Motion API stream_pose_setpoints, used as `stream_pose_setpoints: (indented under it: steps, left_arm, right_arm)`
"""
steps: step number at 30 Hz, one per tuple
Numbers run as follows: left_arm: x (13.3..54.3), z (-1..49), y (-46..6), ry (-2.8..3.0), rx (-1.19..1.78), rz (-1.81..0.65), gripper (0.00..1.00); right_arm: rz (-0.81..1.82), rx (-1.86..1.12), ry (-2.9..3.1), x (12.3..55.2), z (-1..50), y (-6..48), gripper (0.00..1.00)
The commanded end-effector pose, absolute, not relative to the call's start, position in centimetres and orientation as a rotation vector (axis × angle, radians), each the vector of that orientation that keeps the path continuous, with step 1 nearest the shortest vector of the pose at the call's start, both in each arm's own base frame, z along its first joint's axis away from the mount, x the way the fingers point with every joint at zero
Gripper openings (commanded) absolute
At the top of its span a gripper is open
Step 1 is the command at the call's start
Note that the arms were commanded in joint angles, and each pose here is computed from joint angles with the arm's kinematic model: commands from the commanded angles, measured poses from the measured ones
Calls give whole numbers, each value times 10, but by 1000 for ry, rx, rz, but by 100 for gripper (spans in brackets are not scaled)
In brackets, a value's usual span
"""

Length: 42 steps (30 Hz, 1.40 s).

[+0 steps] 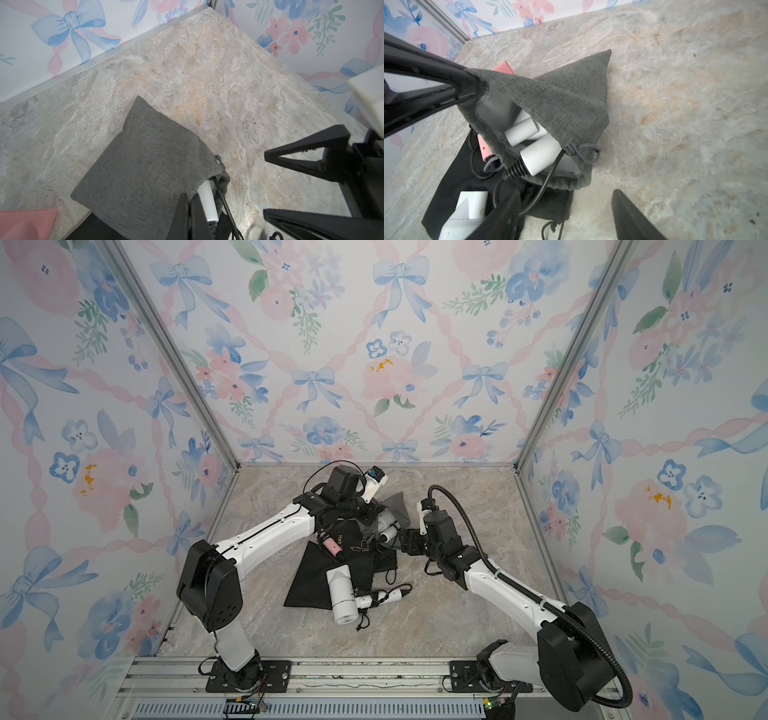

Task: Pack away hair dryers
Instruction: Adjust the drawstring bag at the center of the board.

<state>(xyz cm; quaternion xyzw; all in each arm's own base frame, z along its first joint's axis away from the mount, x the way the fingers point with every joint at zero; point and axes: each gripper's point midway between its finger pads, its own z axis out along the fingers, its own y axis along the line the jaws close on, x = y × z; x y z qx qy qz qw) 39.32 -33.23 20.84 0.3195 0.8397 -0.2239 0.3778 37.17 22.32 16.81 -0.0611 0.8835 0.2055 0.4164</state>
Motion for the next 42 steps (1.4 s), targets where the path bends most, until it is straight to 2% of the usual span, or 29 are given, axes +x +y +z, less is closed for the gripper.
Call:
stream_pose_setpoints:
  steps: [1, 8, 14, 19, 21, 23, 24, 30, 36, 42]
  left_arm:
    - [396, 231, -338, 2097, 793, -619, 0]
    - [394, 235, -337, 2085, 798, -623, 0]
    - [396, 241, -337, 2077, 789, -633, 0]
    - [400, 249, -337, 2064, 777, -650, 0]
    - [401, 252, -337, 2058, 772, -656, 0]
    - [401, 257, -339, 2048, 774, -667, 0]
    - [402, 260, -339, 2041, 769, -665, 0]
    - [412, 288, -335, 1986, 738, -666, 0]
    - [427, 296, -328, 1970, 706, -628, 0]
    - [451, 286, -334, 1984, 695, -625, 0]
  right_arm:
    - [439, -195, 2184, 389, 161, 227, 72]
    - [415, -211, 2141, 424, 160, 236, 68]
    - [467, -209, 2153, 444, 158, 251, 43]
    - [464, -210, 2175, 446, 147, 252, 35]
    - [449, -211, 2182, 448, 143, 250, 23]
    - [451, -199, 2185, 452, 144, 246, 3]
    - [451, -190, 2182, 453, 149, 243, 0]
    - [432, -189, 2108, 447, 211, 228, 0]
    - [546, -171, 2016, 423, 281, 219, 0]
    - [538, -131, 1988, 427, 297, 199, 0]
